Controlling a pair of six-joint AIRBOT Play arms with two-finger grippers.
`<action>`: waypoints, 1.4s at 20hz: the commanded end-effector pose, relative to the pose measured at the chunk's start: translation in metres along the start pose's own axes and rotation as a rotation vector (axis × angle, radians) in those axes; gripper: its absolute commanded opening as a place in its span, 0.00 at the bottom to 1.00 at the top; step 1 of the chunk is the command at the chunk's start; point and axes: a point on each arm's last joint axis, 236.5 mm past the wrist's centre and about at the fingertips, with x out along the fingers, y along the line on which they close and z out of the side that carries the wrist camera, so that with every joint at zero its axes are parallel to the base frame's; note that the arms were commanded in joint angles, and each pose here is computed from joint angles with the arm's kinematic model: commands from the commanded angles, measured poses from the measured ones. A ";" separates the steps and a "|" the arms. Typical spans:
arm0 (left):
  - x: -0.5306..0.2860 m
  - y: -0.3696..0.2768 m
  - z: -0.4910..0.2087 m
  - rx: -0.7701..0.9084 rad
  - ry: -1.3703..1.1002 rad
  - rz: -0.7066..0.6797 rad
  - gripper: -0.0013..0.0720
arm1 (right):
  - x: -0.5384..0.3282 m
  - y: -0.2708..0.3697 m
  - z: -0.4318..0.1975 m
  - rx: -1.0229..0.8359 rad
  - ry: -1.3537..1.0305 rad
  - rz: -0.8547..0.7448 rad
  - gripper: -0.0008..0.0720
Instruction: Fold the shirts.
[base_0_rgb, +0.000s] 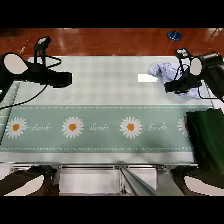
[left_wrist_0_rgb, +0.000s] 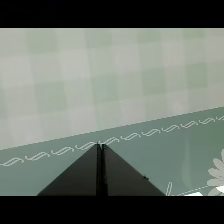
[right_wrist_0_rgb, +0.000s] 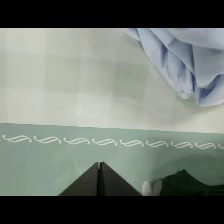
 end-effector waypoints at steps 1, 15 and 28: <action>0.000 0.000 0.000 0.000 0.000 0.000 0.05 | 0.000 0.000 0.000 0.000 0.001 0.000 0.04; 0.000 0.000 0.000 0.000 0.000 0.000 0.05 | 0.000 0.000 0.000 0.000 0.001 0.000 0.04; -0.005 0.003 0.063 -0.005 -0.264 0.006 0.05 | -0.006 0.005 0.052 -0.004 -0.221 0.022 0.04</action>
